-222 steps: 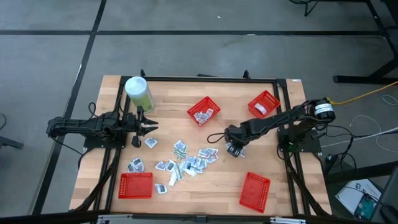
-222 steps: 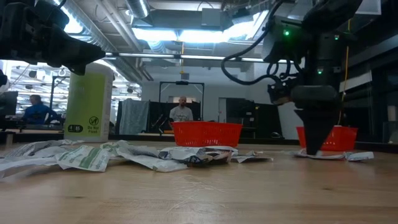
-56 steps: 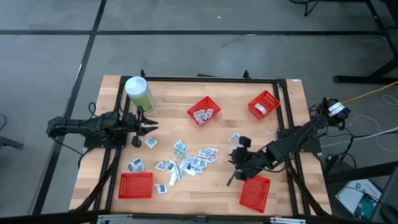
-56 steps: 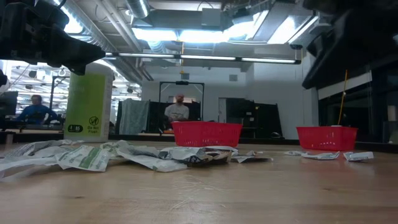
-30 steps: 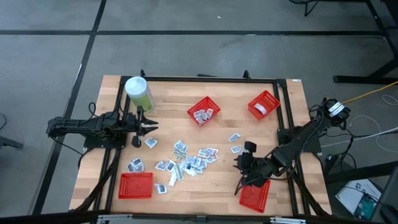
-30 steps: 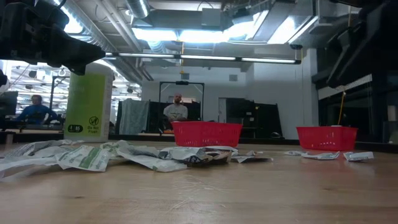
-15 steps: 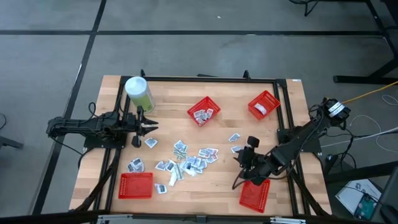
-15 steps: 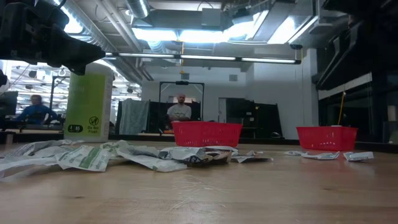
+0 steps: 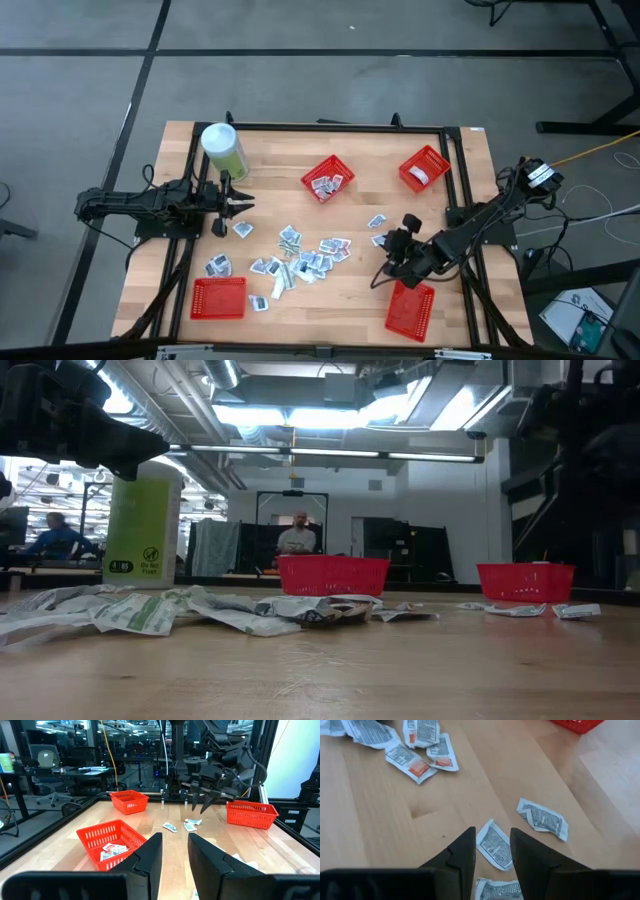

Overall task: Pick & Place First Aid Supplies
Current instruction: Put the orange ointment pack into the red container

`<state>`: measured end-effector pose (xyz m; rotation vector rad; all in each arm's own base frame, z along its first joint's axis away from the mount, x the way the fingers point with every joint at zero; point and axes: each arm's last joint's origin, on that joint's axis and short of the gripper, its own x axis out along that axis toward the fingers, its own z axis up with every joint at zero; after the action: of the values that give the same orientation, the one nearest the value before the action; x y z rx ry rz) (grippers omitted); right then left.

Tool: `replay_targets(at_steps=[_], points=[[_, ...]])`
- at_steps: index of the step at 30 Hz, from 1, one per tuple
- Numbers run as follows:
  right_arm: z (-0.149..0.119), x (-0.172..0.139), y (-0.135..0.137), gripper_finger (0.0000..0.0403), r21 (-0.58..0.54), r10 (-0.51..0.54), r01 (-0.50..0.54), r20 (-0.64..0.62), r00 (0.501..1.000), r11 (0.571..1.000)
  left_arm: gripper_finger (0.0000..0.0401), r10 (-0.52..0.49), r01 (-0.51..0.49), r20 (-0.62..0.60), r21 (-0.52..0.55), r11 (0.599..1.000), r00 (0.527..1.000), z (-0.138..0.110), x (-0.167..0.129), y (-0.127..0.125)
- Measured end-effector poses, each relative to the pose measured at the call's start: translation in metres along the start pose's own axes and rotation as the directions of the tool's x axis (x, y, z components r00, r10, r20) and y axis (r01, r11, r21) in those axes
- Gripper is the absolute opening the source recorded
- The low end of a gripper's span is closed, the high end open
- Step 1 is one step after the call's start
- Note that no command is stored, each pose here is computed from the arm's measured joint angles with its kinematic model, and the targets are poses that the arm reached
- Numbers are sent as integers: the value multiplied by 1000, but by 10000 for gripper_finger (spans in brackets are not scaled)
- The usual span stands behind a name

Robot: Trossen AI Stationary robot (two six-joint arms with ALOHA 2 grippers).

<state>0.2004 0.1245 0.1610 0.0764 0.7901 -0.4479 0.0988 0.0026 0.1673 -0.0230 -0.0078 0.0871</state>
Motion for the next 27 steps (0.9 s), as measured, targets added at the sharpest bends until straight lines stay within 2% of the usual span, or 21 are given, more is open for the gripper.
replay_targets(at_steps=[13, 21, 27], points=[[9, 11, -8, 121, 111, 0, 6, -55, 998, 994, 88, 0, 0, 1, 0, 1000, 1000, 0, 0, 0], [15, 18, -12, 121, 113, 20, -10, -81, 997, 994, 88, 0, 0, 0, 0, 1000, 1000, 0, 0, 0], [19, 25, -19, 121, 208, 65, -30, -162, 985, 978, 88, 0, 0, 0, 0, 1000, 1000, 0, 0, 0]])
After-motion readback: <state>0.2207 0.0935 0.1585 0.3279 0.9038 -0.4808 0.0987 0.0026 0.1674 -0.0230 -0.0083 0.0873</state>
